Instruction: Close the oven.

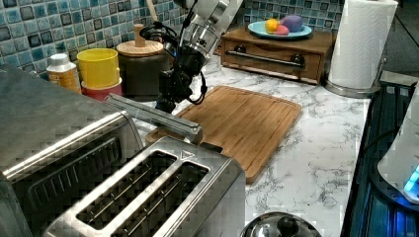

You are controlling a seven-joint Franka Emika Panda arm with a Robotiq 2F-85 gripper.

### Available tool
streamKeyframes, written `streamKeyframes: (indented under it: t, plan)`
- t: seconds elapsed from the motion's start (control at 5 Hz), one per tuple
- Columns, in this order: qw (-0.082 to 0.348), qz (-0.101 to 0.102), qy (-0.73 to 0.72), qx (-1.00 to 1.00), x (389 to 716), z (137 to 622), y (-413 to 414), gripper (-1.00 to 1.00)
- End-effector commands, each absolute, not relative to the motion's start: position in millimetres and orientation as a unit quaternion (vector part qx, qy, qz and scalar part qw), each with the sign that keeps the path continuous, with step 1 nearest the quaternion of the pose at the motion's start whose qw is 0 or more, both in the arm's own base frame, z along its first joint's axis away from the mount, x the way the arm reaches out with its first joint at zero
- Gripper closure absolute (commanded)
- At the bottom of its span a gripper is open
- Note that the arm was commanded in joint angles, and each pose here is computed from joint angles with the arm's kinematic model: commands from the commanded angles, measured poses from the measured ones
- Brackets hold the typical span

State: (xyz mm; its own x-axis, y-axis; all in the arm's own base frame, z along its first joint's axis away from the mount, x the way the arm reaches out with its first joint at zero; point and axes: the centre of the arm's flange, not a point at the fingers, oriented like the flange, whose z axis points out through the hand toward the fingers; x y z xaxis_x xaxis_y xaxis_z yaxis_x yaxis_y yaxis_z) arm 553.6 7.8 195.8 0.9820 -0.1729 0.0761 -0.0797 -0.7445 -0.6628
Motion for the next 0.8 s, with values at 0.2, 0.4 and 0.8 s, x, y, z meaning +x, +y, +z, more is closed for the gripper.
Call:
streamKeyframes:
  t: [0.2, 0.4, 0.8]
  plan:
    - [0.387, -0.137, -0.084, -0.908, 575, 386, 233, 1.0]
    - [0.357, -0.146, -0.091, -0.918, 574, 402, 259, 1.0]
    - [0.353, -0.164, -0.094, -0.916, 570, 433, 270, 1.0]
